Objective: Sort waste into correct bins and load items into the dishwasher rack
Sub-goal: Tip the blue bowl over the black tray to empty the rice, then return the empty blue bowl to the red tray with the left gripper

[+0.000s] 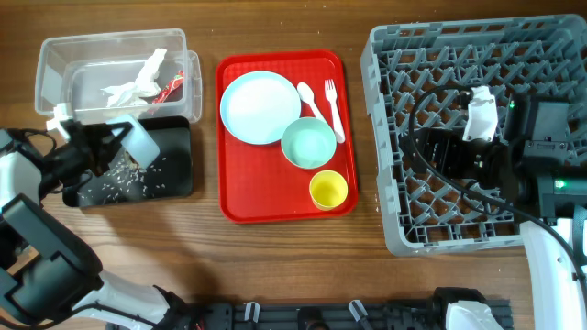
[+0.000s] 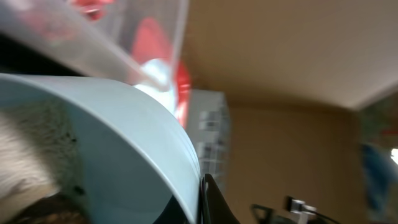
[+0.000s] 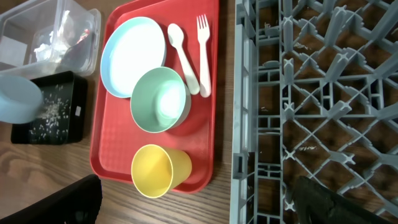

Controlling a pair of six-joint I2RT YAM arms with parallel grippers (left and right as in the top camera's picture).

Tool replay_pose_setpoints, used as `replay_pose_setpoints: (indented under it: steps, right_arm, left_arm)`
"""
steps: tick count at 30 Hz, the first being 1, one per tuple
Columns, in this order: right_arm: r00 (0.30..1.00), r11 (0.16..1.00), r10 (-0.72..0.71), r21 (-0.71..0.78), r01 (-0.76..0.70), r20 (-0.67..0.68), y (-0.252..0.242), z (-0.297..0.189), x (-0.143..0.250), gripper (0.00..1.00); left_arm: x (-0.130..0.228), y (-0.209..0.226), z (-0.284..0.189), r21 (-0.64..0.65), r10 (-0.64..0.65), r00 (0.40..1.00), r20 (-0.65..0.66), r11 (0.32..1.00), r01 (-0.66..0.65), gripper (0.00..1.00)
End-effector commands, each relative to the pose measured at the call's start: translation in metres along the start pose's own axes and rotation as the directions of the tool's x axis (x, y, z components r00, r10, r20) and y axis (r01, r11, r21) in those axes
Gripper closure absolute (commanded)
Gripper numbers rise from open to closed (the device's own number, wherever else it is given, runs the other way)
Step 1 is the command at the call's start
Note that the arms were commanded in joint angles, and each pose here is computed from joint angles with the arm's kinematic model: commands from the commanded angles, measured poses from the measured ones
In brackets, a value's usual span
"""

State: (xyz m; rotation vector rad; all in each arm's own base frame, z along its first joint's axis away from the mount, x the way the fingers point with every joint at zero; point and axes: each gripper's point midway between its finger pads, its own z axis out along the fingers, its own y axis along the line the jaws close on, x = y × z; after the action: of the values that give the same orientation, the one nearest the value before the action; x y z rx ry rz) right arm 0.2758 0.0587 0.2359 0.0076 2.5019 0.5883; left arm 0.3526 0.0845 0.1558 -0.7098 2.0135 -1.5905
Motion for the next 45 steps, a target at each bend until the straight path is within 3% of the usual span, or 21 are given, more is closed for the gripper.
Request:
replay_pose_setpoints:
  steps: [1, 9, 22, 36, 39, 41, 45]
  right_arm:
    - [1.000, 1.000, -0.006, -0.009, 0.006, 0.004, 0.002, -0.001, -0.002, 0.00]
    - [1.000, 1.000, -0.006, -0.009, 0.006, 0.004, 0.002, -0.001, -0.002, 0.00]
    - [1.000, 1.000, -0.006, -0.009, 0.006, 0.004, 0.002, -0.001, -0.002, 0.00]
    - [1.000, 1.000, -0.008, -0.004, 0.008, 0.000, 0.001, -0.001, -0.001, 0.00]
    - [1.000, 1.000, -0.007, -0.004, 0.007, 0.001, 0.001, -0.001, -0.002, 0.00]
    - [1.000, 1.000, -0.007, -0.005, 0.007, 0.000, 0.001, -0.001, -0.002, 0.00]
    - [1.000, 1.000, -0.006, -0.005, 0.006, 0.000, 0.001, -0.001, -0.001, 0.00]
  left_arm:
    - [-0.009, -0.036, -0.014, 0.220, -0.057, 0.998, 0.018, 0.974, 0.052, 0.96]
    - [-0.009, -0.036, -0.015, 0.220, -0.240, 0.970, -0.021, 0.946, 0.239, 0.96]
    - [-0.002, -0.039, -0.008, 0.213, -0.297, 0.953, -0.056, 0.929, 0.302, 0.96]
    - [0.039, -0.075, 0.049, 0.080, -0.012, 0.985, -0.171, 0.996, 0.026, 0.96]
    - [0.059, -0.081, 0.057, -0.051, 0.057, 0.983, -0.174, 0.996, -0.067, 0.96]
    - [0.078, -0.081, 0.064, -0.169, 0.103, 0.976, -0.192, 0.976, -0.136, 0.96]
    - [0.139, -0.062, 0.081, -0.492, 0.214, 0.925, -0.316, 0.796, -0.352, 0.96]
